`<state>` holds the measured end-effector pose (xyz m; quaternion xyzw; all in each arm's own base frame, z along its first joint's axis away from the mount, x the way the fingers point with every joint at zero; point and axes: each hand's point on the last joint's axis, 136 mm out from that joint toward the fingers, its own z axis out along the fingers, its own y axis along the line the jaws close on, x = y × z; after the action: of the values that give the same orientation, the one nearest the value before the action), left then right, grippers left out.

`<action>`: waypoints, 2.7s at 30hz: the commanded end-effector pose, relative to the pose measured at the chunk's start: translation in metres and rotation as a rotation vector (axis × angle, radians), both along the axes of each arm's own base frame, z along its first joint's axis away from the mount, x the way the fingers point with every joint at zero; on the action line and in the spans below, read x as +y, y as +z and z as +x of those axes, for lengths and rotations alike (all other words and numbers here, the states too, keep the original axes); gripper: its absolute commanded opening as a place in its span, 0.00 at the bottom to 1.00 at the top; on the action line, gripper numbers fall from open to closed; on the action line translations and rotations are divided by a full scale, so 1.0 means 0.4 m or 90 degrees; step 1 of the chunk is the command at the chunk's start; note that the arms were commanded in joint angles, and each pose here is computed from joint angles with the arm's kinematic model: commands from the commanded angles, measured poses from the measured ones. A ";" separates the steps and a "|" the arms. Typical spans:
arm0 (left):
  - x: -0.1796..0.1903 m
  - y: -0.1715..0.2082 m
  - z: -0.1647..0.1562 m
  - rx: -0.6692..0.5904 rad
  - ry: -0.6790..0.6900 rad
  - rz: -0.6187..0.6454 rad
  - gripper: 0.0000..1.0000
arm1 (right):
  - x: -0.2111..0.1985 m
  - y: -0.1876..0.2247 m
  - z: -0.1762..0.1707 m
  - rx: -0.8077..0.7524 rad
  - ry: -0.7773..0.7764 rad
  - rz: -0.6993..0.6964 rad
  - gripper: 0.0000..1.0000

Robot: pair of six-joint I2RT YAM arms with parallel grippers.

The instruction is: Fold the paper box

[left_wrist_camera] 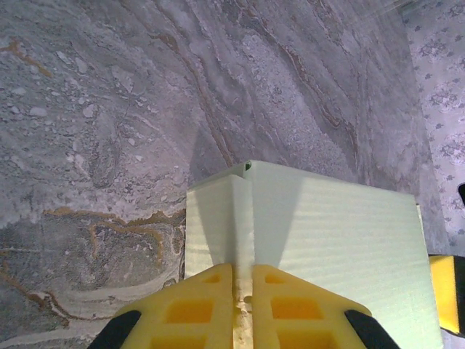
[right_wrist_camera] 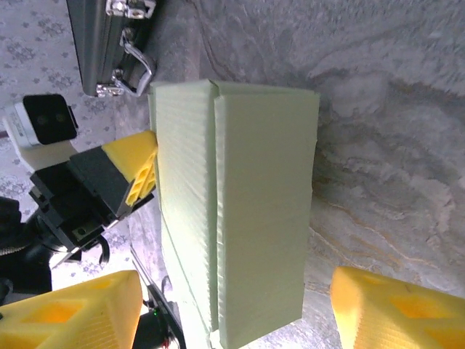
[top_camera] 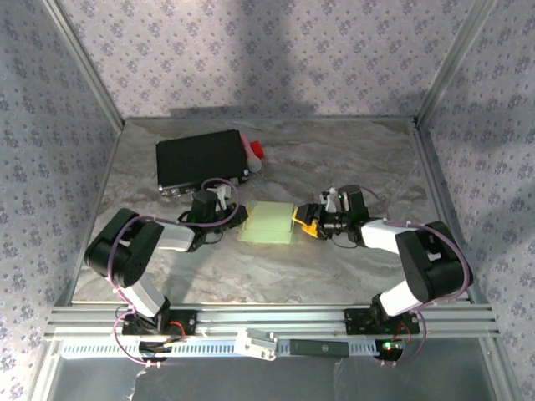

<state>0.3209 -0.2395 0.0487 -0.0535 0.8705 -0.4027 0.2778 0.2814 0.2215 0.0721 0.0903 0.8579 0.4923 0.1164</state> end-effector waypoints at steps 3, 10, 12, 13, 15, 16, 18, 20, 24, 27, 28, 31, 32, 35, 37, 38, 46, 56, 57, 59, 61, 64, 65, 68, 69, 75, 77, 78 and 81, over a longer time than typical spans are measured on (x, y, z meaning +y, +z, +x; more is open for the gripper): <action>0.105 -0.209 -0.143 0.192 0.010 0.128 0.10 | 0.036 -0.050 -0.005 0.031 0.014 0.011 0.71; 0.107 -0.208 -0.144 0.193 0.008 0.129 0.10 | 0.099 -0.028 0.018 0.012 0.030 0.033 0.71; 0.106 -0.208 -0.145 0.193 0.008 0.128 0.10 | 0.114 -0.023 0.025 0.012 0.032 0.043 0.70; 0.107 -0.209 -0.146 0.194 0.008 0.128 0.10 | 0.121 -0.022 0.029 0.012 0.032 0.048 0.69; 0.107 -0.208 -0.145 0.193 0.008 0.127 0.10 | 0.127 -0.021 0.036 0.012 0.028 0.052 0.66; 0.105 -0.206 -0.144 0.192 0.007 0.126 0.10 | 0.128 -0.020 0.039 0.011 0.024 0.054 0.64; 0.103 -0.195 -0.141 0.185 0.006 0.121 0.11 | 0.127 -0.017 0.042 0.012 0.017 0.057 0.62; 0.098 -0.171 -0.136 0.171 0.005 0.111 0.18 | 0.124 -0.018 0.048 0.020 0.007 0.057 0.56; 0.096 -0.076 -0.122 0.113 0.007 0.097 0.36 | 0.115 -0.014 0.061 0.049 -0.025 0.075 0.47; 0.104 0.033 -0.120 0.040 0.003 0.115 0.44 | 0.101 -0.005 0.071 0.089 -0.064 0.098 0.44; 0.106 0.073 -0.124 0.006 -0.006 0.132 0.46 | 0.094 0.001 0.075 0.104 -0.078 0.107 0.44; 0.103 0.184 -0.149 -0.112 -0.041 0.209 0.53 | 0.075 0.010 0.073 0.169 -0.111 0.113 0.45; 0.101 0.212 -0.162 -0.156 -0.060 0.242 0.56 | 0.072 0.017 0.070 0.188 -0.113 0.107 0.46; 0.077 0.269 -0.202 -0.268 -0.139 0.292 0.58 | 0.056 0.036 0.052 0.241 -0.112 0.083 0.48; 0.051 0.293 -0.232 -0.338 -0.206 0.317 0.60 | 0.043 0.051 0.038 0.267 -0.102 0.069 0.49; 0.033 0.297 -0.253 -0.376 -0.253 0.337 0.61 | 0.035 0.062 0.032 0.276 -0.095 0.064 0.50; -0.039 0.255 -0.303 -0.589 -0.437 0.574 0.68 | -0.017 0.090 -0.016 0.337 -0.074 0.058 0.50; -0.136 0.200 -0.298 -0.676 -0.523 0.567 0.95 | -0.023 0.082 -0.065 0.377 -0.063 0.055 0.50; -0.137 0.188 -0.287 -0.672 -0.522 0.587 0.96 | -0.022 0.082 -0.067 0.378 -0.060 0.054 0.49; -0.143 0.180 -0.263 -0.672 -0.507 0.607 0.96 | -0.021 0.081 -0.073 0.384 -0.057 0.053 0.49; -0.154 0.187 -0.246 -0.679 -0.486 0.597 0.96 | -0.021 0.078 -0.078 0.390 -0.057 0.052 0.49; -0.173 0.188 -0.227 -0.680 -0.473 0.589 0.96 | -0.021 0.077 -0.085 0.396 -0.055 0.053 0.49; -0.181 0.180 -0.225 -0.678 -0.478 0.587 0.96 | -0.020 0.079 -0.088 0.395 -0.054 0.053 0.49; -0.204 0.154 -0.223 -0.665 -0.496 0.578 0.92 | -0.019 0.083 -0.090 0.397 -0.055 0.055 0.49; -0.209 0.146 -0.221 -0.657 -0.498 0.576 0.90 | -0.019 0.083 -0.089 0.397 -0.055 0.055 0.49; -0.217 0.141 -0.212 -0.620 -0.487 0.569 0.71 | -0.019 0.079 -0.092 0.404 -0.054 0.056 0.51; -0.217 0.146 -0.217 -0.620 -0.492 0.567 0.65 | -0.019 0.077 -0.091 0.406 -0.054 0.057 0.53; -0.217 0.148 -0.218 -0.621 -0.495 0.568 0.62 | -0.018 0.077 -0.092 0.407 -0.053 0.057 0.54; -0.212 0.144 -0.229 -0.608 -0.513 0.568 0.53 | -0.018 0.084 -0.087 0.402 -0.053 0.061 0.59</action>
<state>0.2305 -0.3174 0.0906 0.5661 0.6916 -0.0452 0.4463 0.2543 0.2132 0.1027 0.2815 0.8265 0.4713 -0.1245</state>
